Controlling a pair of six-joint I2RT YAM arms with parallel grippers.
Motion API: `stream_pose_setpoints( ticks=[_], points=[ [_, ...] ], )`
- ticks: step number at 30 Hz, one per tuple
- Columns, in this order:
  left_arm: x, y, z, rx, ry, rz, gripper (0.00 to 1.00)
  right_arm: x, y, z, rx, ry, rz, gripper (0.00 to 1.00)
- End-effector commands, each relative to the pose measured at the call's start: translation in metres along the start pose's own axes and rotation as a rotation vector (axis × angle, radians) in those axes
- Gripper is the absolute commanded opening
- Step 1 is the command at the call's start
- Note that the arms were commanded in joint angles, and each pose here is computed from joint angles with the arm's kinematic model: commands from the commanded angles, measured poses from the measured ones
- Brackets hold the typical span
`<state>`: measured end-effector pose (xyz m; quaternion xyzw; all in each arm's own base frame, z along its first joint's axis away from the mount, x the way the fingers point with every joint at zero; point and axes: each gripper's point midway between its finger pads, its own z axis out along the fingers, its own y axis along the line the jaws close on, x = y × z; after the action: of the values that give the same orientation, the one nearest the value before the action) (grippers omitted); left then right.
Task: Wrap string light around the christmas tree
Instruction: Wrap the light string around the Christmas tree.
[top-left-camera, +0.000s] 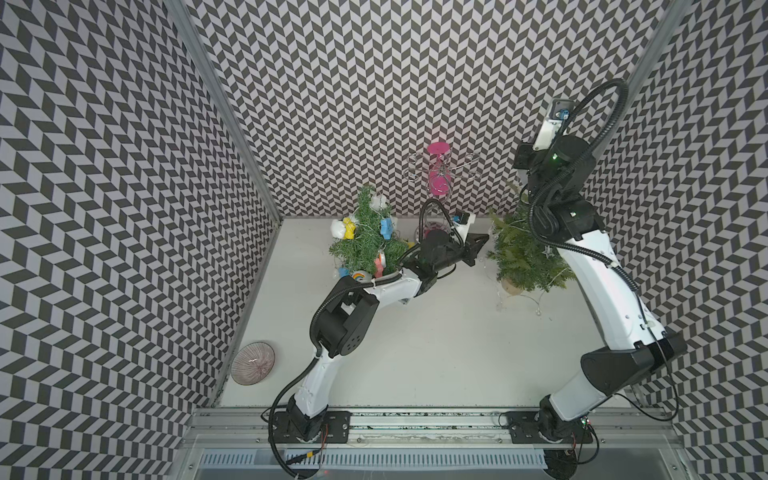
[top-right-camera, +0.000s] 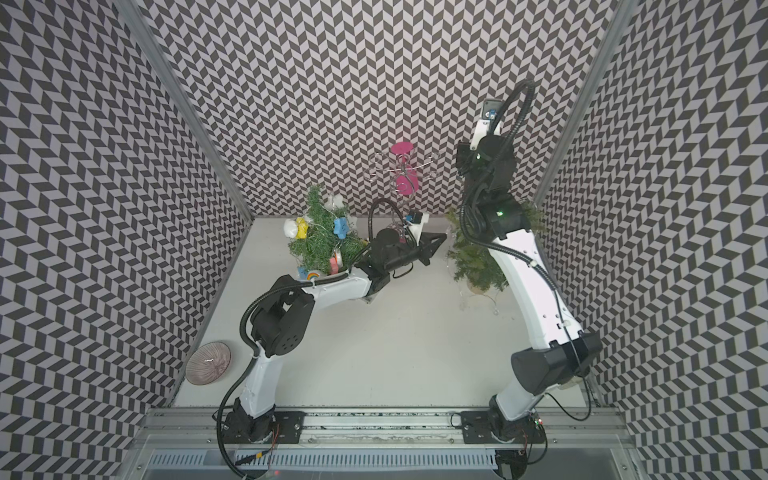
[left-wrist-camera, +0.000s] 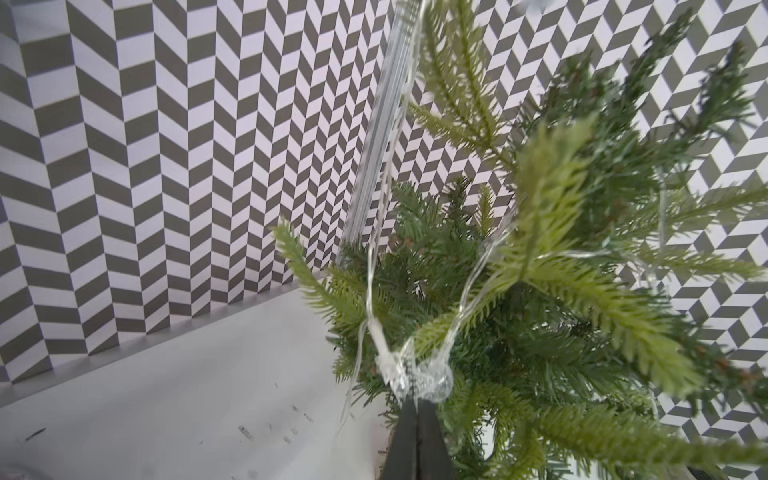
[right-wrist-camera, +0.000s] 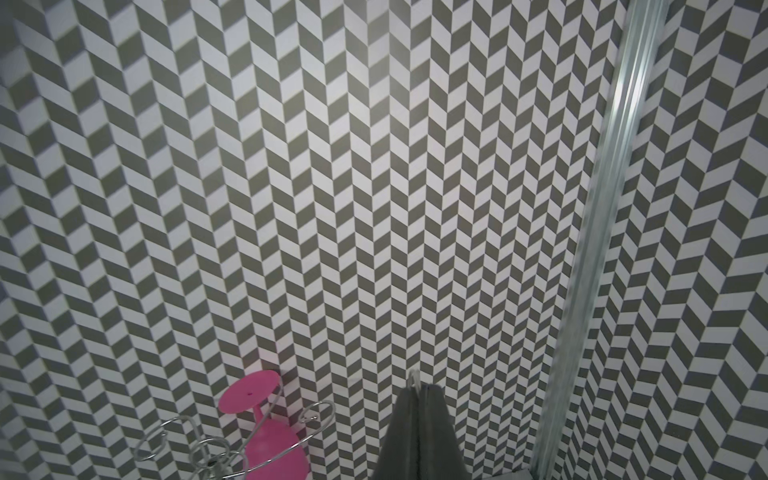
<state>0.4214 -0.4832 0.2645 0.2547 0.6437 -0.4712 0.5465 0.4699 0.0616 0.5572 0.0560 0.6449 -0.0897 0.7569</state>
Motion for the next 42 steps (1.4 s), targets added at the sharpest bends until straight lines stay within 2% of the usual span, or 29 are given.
stream_pose_setpoints(
  ticks=[1,5,8,12,13,17,19,21,24,28,29,31,33,34,35,42],
  points=[
    [0.008,0.005,-0.003,-0.019,0.024,0.010,0.05,-0.039,0.009,-0.013,-0.115,-0.112,0.077,0.00],
    [0.031,0.017,-0.015,-0.049,0.021,-0.027,0.08,-0.057,0.029,-0.027,-0.274,-0.150,0.105,0.00],
    [0.055,0.024,-0.020,-0.058,0.035,-0.053,0.21,-0.073,0.041,-0.035,-0.367,-0.172,0.124,0.00],
    [0.082,0.025,-0.025,-0.028,0.024,-0.107,0.44,-0.088,0.045,-0.047,-0.426,-0.193,0.138,0.00],
    [0.090,0.024,-0.022,-0.019,0.036,-0.114,0.54,-0.090,0.045,-0.049,-0.431,-0.201,0.146,0.00],
    [0.111,0.020,-0.008,0.007,0.060,-0.133,0.76,-0.094,0.048,-0.055,-0.466,-0.212,0.145,0.00],
    [0.116,0.019,-0.002,0.020,0.060,-0.135,0.79,-0.094,0.047,-0.058,-0.467,-0.219,0.151,0.00],
    [0.123,0.020,0.007,0.039,0.075,-0.149,0.78,-0.096,0.043,-0.062,-0.461,-0.235,0.159,0.00],
    [0.129,0.023,0.015,0.053,0.075,-0.160,0.70,-0.101,0.041,-0.067,-0.465,-0.242,0.164,0.00],
    [0.129,0.014,0.015,0.105,0.053,-0.170,0.66,-0.103,0.037,-0.068,-0.448,-0.243,0.163,0.00],
    [0.127,0.011,0.016,0.110,0.050,-0.167,0.62,-0.103,0.036,-0.068,-0.444,-0.242,0.163,0.00],
    [0.124,0.007,0.016,0.114,0.042,-0.161,0.47,-0.100,0.035,-0.066,-0.436,-0.238,0.164,0.00],
    [0.118,0.004,0.015,0.122,0.031,-0.143,0.27,-0.098,0.035,-0.067,-0.433,-0.237,0.162,0.00],
    [0.113,0.005,0.015,0.113,0.030,-0.135,0.09,-0.097,0.034,-0.066,-0.425,-0.239,0.161,0.00],
    [0.109,0.007,0.013,0.100,0.027,-0.130,0.00,-0.097,0.031,-0.067,-0.411,-0.244,0.161,0.00],
    [0.040,0.006,-0.011,-0.002,-0.047,-0.086,0.00,-0.075,-0.012,-0.052,-0.133,-0.202,0.157,0.00]
  ],
)
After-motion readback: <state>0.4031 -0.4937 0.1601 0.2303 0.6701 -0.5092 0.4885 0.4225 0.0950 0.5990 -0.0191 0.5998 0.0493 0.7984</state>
